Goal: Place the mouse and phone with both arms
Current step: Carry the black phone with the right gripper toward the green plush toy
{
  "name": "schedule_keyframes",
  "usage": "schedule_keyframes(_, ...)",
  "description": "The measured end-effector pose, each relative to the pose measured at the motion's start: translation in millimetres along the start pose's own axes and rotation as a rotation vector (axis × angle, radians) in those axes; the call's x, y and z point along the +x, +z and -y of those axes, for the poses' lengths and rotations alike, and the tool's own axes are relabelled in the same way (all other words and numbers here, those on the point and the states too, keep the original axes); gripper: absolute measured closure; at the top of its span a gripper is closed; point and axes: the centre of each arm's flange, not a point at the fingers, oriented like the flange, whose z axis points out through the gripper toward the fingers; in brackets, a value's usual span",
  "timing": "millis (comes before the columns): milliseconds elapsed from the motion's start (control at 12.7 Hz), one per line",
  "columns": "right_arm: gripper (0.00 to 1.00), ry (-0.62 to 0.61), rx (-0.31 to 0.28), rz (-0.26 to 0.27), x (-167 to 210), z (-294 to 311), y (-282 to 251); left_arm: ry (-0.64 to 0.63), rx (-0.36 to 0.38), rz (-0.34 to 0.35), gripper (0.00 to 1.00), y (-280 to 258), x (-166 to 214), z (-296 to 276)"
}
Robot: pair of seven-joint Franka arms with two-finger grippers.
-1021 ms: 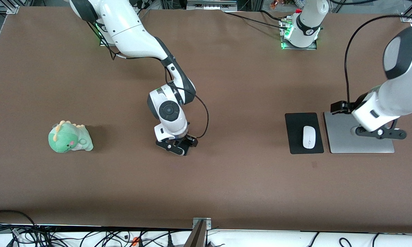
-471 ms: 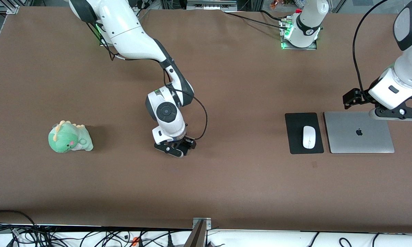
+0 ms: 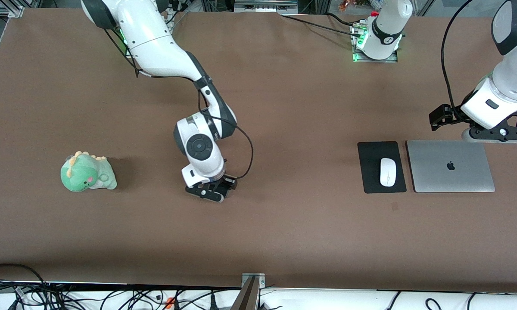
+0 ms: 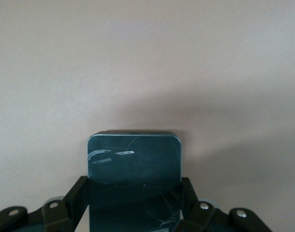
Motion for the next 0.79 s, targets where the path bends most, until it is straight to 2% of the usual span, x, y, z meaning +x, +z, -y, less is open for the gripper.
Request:
schedule_keyframes(314, 0.21, -0.163, -0.031, 0.059, 61, -88, -42, 0.002, 0.0, 0.0, 0.0, 0, 0, -1)
schedule_keyframes(550, 0.21, -0.252, -0.038, 0.101, 93, -184, -38, 0.01, 0.0, -0.002, 0.0, -1, 0, -6)
schedule_keyframes(786, 0.21, -0.277, -0.025, 0.091, 99, -257, -21, 0.013, 0.0, -0.003, 0.0, -2, 0, -7)
